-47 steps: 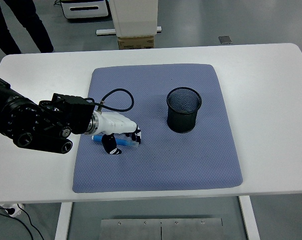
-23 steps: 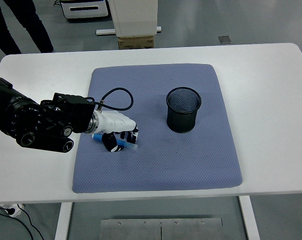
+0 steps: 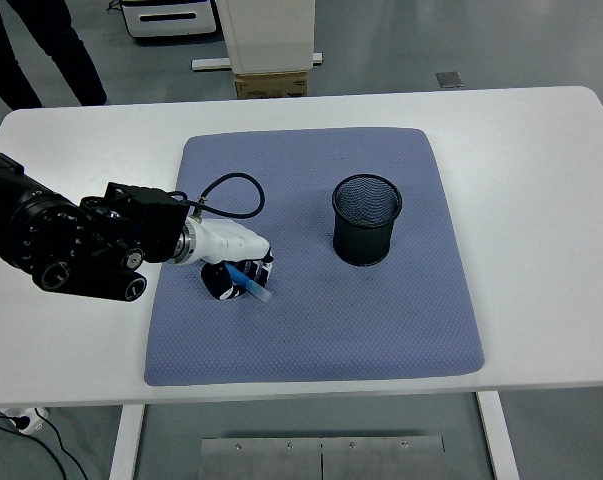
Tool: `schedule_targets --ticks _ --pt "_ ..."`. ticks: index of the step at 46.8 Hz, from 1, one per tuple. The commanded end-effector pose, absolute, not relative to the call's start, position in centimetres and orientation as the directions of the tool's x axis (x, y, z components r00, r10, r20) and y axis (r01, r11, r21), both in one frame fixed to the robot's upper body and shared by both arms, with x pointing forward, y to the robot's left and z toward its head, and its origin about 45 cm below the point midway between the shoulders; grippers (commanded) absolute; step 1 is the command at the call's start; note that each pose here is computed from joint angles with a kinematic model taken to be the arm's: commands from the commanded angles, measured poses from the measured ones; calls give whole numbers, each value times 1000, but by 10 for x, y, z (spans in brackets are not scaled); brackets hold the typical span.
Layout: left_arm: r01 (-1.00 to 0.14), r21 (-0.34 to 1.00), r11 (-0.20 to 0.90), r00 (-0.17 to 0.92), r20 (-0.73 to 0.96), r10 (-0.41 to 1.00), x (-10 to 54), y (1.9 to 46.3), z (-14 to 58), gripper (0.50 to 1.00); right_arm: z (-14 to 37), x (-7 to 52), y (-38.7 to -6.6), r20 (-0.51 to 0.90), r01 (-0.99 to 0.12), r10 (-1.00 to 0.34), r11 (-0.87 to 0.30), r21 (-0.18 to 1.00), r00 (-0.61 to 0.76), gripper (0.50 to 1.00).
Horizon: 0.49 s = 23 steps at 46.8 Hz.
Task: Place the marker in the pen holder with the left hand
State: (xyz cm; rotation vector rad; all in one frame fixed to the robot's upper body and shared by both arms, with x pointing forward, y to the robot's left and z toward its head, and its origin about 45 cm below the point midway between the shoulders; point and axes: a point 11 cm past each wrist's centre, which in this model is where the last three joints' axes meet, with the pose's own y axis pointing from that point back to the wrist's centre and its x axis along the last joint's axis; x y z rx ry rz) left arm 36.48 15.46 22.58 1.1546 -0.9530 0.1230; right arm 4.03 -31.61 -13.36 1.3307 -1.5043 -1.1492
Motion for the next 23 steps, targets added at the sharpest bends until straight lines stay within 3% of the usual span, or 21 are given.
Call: schedule_targets --ticks 1,5,23 --pt "-537 718 443 619 692 -372 365 155 227 563 -134 40 -316 0 -261 -993 32 965 -122 1000" --pt "-545 717 435 616 694 -373 370 157 229 500 -134 40 -316 0 -261 -993 32 965 -122 1000" --pt "-563 710 423 608 703 -370 382 160 238 500 -134 40 -316 0 -261 -993 32 965 -122 1000"
